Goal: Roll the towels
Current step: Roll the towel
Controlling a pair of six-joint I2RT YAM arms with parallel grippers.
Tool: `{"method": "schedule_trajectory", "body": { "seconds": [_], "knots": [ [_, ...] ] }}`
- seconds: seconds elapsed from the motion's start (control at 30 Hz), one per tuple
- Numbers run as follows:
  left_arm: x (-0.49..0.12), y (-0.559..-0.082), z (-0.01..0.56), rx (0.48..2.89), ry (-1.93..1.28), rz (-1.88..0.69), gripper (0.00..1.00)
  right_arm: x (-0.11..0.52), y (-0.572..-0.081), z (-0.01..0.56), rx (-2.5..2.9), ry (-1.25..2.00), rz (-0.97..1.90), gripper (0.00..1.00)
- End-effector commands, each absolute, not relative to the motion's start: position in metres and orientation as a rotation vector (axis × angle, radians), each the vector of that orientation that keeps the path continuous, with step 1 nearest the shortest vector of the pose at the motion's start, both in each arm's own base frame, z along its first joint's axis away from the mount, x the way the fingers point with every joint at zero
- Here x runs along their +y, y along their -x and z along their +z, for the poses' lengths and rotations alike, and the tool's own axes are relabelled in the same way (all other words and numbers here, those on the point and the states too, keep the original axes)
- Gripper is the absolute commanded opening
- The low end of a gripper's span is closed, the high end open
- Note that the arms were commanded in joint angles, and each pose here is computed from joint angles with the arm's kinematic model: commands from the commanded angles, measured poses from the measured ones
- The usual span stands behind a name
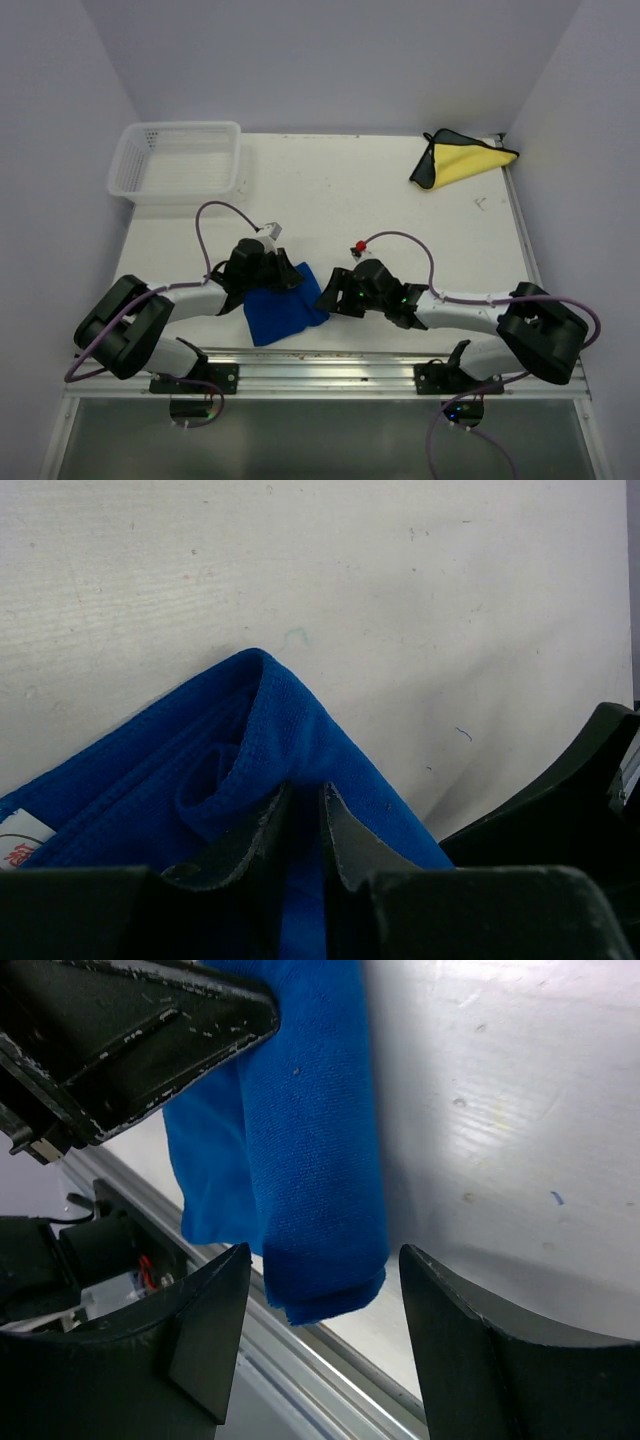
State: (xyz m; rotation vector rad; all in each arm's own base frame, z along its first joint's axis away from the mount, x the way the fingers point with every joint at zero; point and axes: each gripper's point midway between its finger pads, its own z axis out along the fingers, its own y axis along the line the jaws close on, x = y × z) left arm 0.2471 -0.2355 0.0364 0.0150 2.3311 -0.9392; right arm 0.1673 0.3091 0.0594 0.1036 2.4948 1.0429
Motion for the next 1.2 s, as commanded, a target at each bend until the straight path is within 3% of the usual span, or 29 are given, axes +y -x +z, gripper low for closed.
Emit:
{"method": "schedule_trajectory", "body": {
  "seconds": [0.0,0.57,0.83,1.0,1.17],
  "knots": [
    [-0.213,-0.231,0.002,2.449,0.010,-0.806,0.22,0.334,-0.165,0.076,2.458,-0.118,1.237,0.65],
    [-0.213,-0.228,0.003,2.440,0.008,-0.823,0.22,0.321,-0.155,0.024,2.569,-0.114,1.130,0.57],
    [-0.214,-0.231,0.007,2.431,0.005,-0.822,0.22,0.310,-0.159,0.021,2.592,0.091,0.825,0.25],
    [-0.219,-0.241,0.017,2.405,0.000,-0.823,0.22,0.303,-0.170,0.036,2.522,0.205,0.588,0.21],
    [-0.228,-0.260,0.037,2.363,-0.023,-0.820,0.29,0.290,-0.169,0.035,2.500,0.323,0.315,0.17]
  ]
}}
